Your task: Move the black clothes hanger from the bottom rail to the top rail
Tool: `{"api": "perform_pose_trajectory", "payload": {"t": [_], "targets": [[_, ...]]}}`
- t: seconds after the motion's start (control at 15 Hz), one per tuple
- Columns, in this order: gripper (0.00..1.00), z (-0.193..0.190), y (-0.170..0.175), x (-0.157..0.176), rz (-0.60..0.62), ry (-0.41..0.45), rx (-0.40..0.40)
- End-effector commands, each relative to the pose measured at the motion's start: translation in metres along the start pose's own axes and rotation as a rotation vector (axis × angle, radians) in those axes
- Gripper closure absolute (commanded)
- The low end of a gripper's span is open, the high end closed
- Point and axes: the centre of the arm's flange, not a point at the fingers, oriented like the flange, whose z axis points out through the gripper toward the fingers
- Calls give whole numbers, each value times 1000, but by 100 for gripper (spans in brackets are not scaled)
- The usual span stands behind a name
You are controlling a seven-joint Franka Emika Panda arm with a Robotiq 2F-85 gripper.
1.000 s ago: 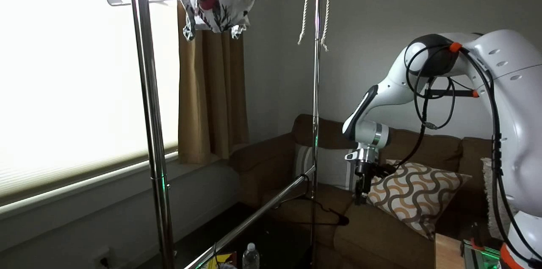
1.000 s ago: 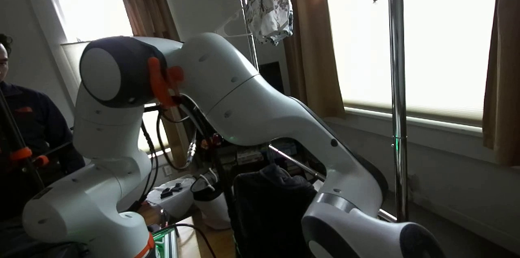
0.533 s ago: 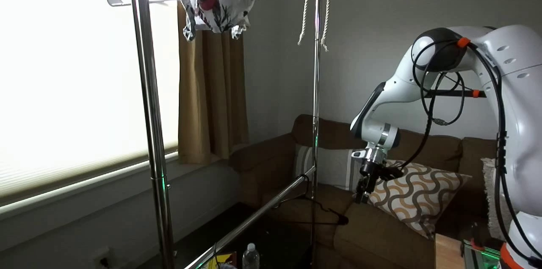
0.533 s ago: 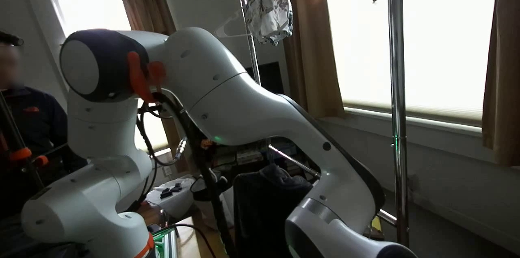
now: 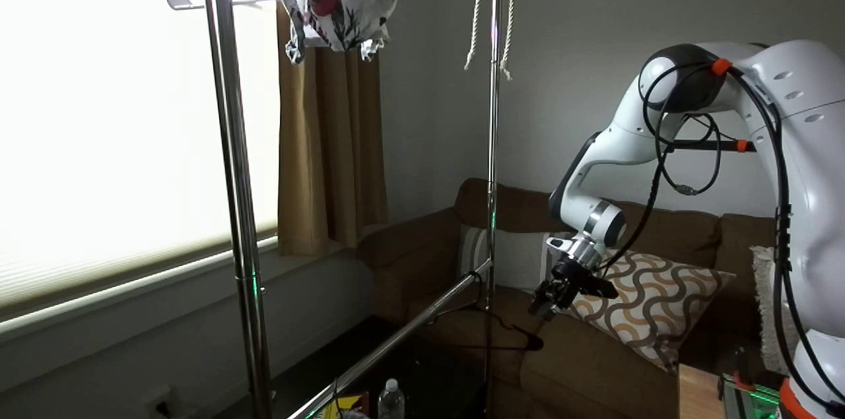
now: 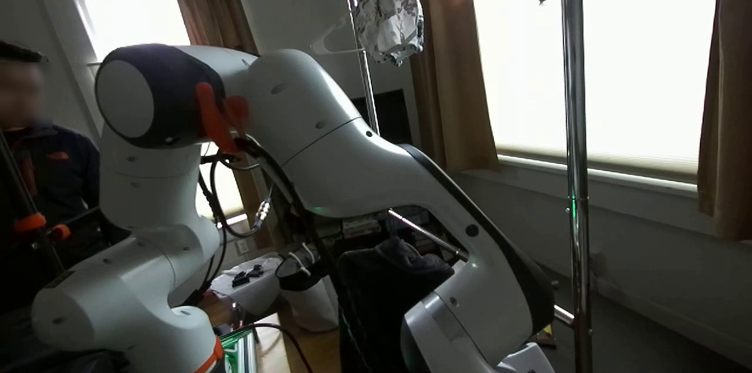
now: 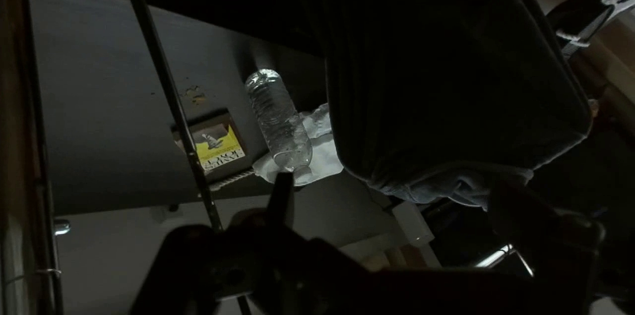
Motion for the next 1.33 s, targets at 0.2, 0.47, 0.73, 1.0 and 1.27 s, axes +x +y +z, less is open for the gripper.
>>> {"api": "perform_pose_trajectory", "payload": {"t": [0.2,0.47,0.73,1.0,1.27], "targets": [[0,22,-14,-29,-201,87,-86],[0,41,-13,-29,-169,115,-205],[0,54,-6,-27,-123,51,-320],[0,58,3,-16,-103,42,-374],[0,57,20,-8,-107,11,-350]]}}
